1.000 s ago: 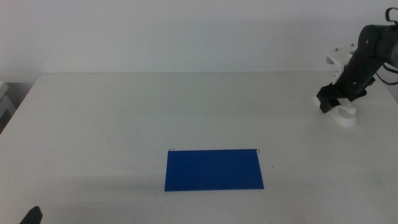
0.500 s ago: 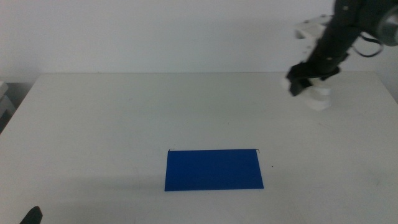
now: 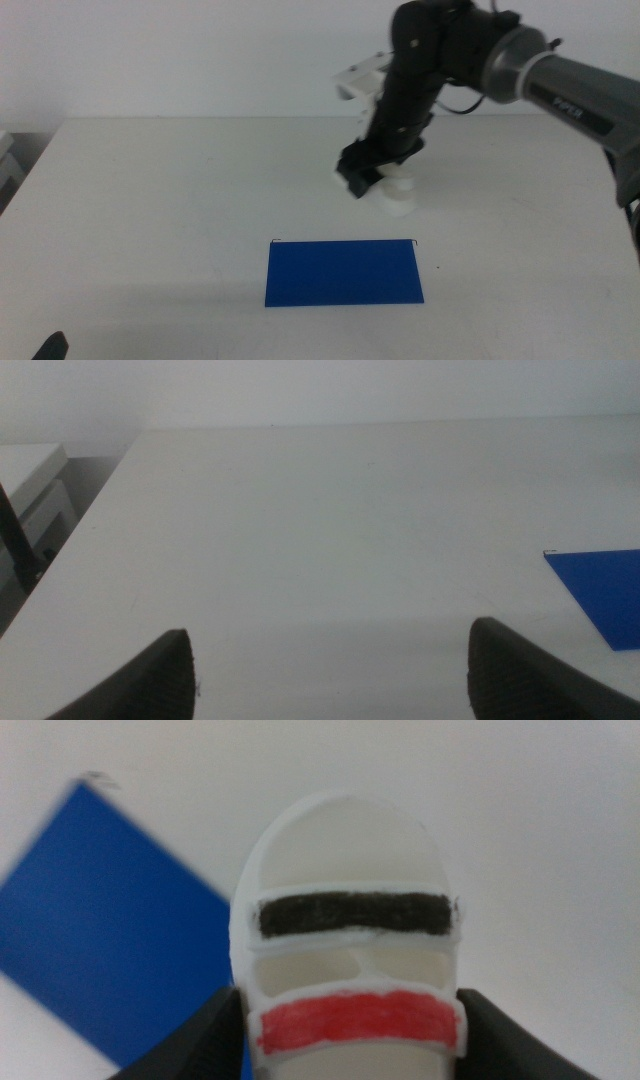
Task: Use one arm to grab the shoe from the table and place it on the mat.
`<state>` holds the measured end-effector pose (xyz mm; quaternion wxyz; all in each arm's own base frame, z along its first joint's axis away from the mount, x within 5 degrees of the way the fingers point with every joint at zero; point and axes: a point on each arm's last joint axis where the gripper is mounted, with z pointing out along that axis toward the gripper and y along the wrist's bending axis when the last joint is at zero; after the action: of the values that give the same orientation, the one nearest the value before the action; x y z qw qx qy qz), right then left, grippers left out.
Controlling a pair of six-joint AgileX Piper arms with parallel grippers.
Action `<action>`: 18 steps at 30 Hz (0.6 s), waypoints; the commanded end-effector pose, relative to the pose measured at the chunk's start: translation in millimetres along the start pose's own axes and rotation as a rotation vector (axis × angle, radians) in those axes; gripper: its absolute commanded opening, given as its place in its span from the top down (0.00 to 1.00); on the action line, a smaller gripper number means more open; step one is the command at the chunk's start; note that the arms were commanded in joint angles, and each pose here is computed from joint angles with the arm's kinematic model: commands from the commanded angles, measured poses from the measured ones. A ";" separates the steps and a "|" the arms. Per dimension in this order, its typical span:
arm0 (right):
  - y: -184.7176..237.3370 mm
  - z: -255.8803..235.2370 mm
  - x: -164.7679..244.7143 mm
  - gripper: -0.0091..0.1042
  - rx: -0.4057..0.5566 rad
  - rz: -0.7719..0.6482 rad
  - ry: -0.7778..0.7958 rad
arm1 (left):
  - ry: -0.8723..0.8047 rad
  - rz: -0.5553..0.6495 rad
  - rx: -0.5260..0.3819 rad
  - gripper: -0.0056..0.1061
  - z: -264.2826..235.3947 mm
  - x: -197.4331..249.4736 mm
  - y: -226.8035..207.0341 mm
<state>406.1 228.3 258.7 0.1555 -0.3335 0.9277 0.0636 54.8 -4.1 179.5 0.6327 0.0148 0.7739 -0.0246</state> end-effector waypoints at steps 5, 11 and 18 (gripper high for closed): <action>43.5 -40.0 -11.4 0.95 0.002 -0.065 -0.115 | -0.087 -0.011 0.001 0.11 -0.6 -5.6 0.2; 58.3 -38.5 -12.4 0.95 0.007 -0.103 -0.112 | -0.087 -0.011 0.001 0.11 -0.6 -5.6 0.2; 62.0 -38.4 -12.2 0.95 0.007 -0.351 -0.110 | -0.087 -0.011 0.001 0.11 -0.6 -5.6 0.2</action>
<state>372.8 279.4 258.6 0.1573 -0.4494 0.8778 0.0519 54.8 -4.1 179.5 0.6327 0.0148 0.7739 -0.0246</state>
